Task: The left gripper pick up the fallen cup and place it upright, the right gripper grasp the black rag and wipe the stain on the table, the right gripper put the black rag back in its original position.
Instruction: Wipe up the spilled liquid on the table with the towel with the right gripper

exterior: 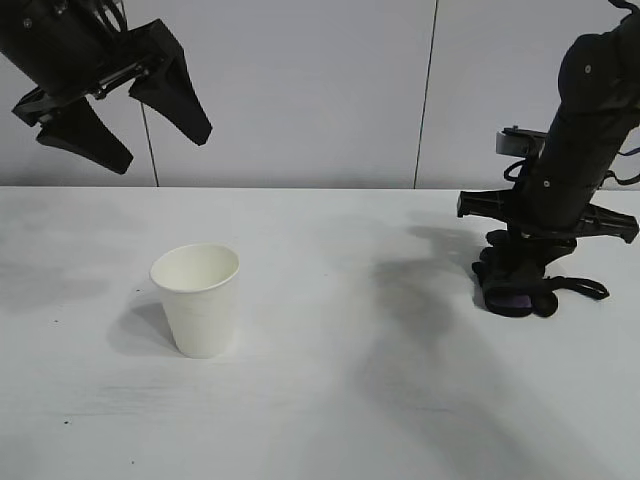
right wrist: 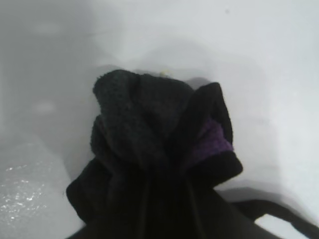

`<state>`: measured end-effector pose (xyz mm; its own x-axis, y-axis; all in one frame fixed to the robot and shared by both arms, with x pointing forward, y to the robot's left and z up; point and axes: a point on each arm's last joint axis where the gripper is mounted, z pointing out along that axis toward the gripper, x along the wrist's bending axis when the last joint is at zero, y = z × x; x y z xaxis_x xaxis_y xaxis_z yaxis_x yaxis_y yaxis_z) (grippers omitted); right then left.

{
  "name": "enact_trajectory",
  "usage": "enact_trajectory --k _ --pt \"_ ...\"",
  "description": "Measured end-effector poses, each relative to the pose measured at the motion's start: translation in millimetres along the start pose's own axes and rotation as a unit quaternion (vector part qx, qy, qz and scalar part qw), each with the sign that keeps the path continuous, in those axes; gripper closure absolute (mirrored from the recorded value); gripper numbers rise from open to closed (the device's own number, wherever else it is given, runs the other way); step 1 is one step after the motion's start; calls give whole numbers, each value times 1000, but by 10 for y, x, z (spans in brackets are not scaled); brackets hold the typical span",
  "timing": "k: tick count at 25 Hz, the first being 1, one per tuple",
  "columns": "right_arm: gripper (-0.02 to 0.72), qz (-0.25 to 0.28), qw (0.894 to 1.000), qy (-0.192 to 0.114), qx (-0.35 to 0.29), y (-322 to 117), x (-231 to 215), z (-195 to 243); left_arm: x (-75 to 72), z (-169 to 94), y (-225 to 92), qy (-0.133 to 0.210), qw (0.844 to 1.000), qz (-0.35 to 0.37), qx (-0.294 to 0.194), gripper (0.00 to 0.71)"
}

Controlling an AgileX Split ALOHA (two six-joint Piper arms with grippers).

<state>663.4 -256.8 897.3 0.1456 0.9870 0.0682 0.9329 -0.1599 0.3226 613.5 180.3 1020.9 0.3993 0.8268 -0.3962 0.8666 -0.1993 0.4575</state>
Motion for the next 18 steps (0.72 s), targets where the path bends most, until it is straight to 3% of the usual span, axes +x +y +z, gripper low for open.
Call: enact_trajectory --k 11,18 --pt "615 -73 995 60 13 -329 899 -53 0 0 0 0 1000 0 0 16" --pt "615 -35 998 53 5 -216 686 -33 -2 0 -4 -1 1000 0 2 16"
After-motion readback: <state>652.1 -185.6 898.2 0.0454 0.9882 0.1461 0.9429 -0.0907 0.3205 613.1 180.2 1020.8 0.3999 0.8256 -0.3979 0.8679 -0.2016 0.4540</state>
